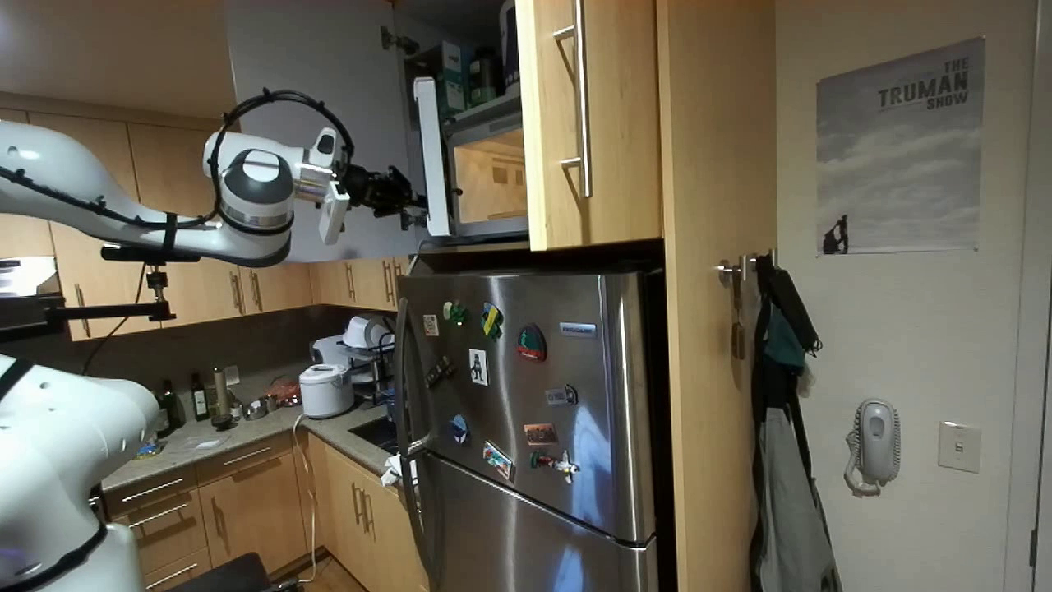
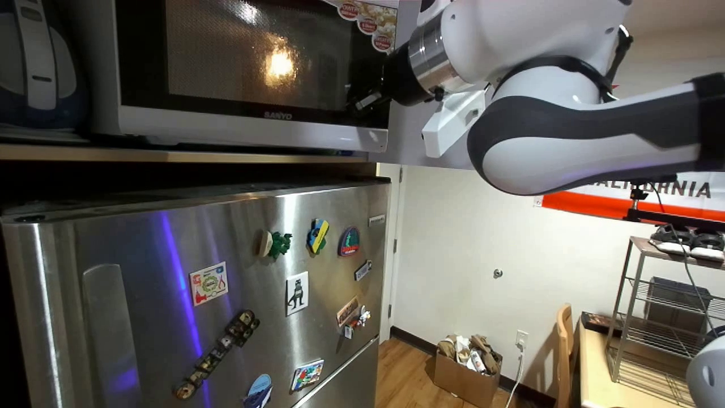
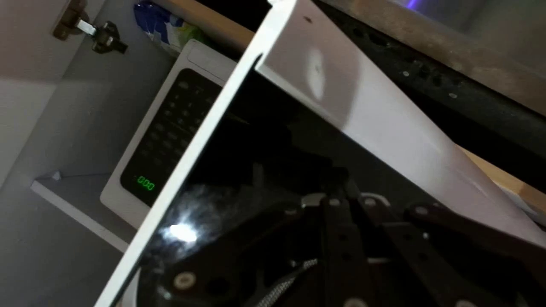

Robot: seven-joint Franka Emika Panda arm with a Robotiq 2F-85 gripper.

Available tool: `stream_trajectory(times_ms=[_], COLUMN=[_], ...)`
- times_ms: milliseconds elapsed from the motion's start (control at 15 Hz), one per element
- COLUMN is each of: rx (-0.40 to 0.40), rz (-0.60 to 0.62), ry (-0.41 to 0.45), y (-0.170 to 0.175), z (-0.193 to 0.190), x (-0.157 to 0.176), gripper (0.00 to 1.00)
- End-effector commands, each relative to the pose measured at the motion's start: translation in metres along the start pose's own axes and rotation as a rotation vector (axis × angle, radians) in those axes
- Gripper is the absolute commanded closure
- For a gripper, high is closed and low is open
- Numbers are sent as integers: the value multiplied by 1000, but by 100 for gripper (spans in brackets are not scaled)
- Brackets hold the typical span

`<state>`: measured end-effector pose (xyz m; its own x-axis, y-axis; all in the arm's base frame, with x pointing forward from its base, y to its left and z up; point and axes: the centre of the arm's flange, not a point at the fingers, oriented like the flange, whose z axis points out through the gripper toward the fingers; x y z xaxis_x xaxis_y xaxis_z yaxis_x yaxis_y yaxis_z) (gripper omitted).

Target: Close the microwave door

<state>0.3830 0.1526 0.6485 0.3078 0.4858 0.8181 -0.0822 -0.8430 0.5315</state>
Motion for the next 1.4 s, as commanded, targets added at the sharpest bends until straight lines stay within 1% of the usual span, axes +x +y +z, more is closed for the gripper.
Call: stream_trajectory(times_ms=[0,1000,1333], rx=[-30,-81,-86], rz=[18,36,46], ry=[2,-42,-56], y=[7,29,35], z=[27,88,104], x=[15,38,42], gripper=[98,99,98])
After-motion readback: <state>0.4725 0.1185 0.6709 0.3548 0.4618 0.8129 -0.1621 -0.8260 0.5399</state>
